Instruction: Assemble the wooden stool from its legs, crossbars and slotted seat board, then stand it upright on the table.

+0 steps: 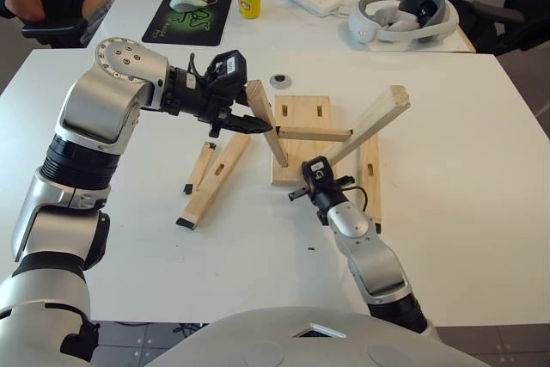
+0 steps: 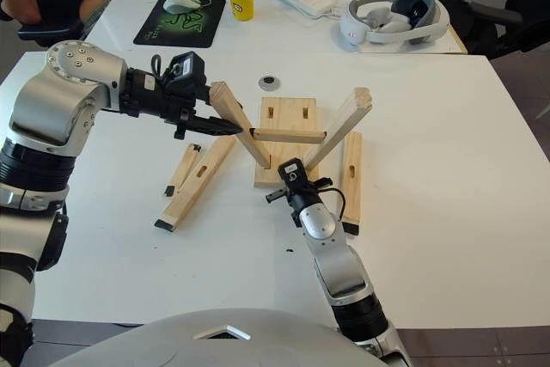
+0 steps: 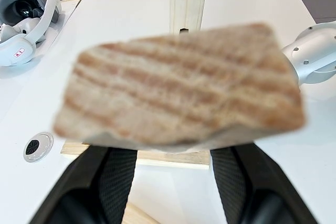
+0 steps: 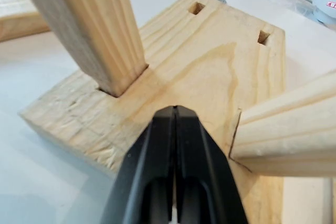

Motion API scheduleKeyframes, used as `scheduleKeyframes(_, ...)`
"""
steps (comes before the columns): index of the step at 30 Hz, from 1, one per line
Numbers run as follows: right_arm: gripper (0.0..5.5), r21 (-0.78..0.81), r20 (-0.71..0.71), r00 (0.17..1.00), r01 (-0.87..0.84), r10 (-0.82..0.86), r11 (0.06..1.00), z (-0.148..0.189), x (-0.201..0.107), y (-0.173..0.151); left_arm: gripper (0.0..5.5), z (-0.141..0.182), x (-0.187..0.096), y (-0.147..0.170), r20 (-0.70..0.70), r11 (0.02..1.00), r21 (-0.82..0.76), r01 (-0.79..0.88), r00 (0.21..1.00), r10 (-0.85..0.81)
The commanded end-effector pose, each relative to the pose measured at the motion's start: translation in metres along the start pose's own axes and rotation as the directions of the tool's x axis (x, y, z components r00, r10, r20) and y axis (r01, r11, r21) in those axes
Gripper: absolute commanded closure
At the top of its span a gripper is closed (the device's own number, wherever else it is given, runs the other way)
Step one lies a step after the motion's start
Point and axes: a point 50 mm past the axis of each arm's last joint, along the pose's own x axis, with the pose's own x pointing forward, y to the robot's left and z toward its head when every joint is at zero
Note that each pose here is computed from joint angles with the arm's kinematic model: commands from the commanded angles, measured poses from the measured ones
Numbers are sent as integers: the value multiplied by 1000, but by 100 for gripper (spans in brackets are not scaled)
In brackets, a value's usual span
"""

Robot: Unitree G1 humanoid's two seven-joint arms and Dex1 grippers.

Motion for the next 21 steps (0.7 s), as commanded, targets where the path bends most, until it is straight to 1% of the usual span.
scheduleKeyframes(1,550,67,-344,922,-164,177,984,-60,-11,28,347,7,26,-10,-3,993,36,109,994,-109)
scheduleKeyframes(13,550,87,-364,901,-219,236,972,-62,-13,38,347,7,36,-13,-32,986,63,156,987,-154)
scheduleKeyframes(21,550,86,-362,898,-235,251,968,-62,-12,40,347,4,40,-13,-36,986,62,157,987,-155)
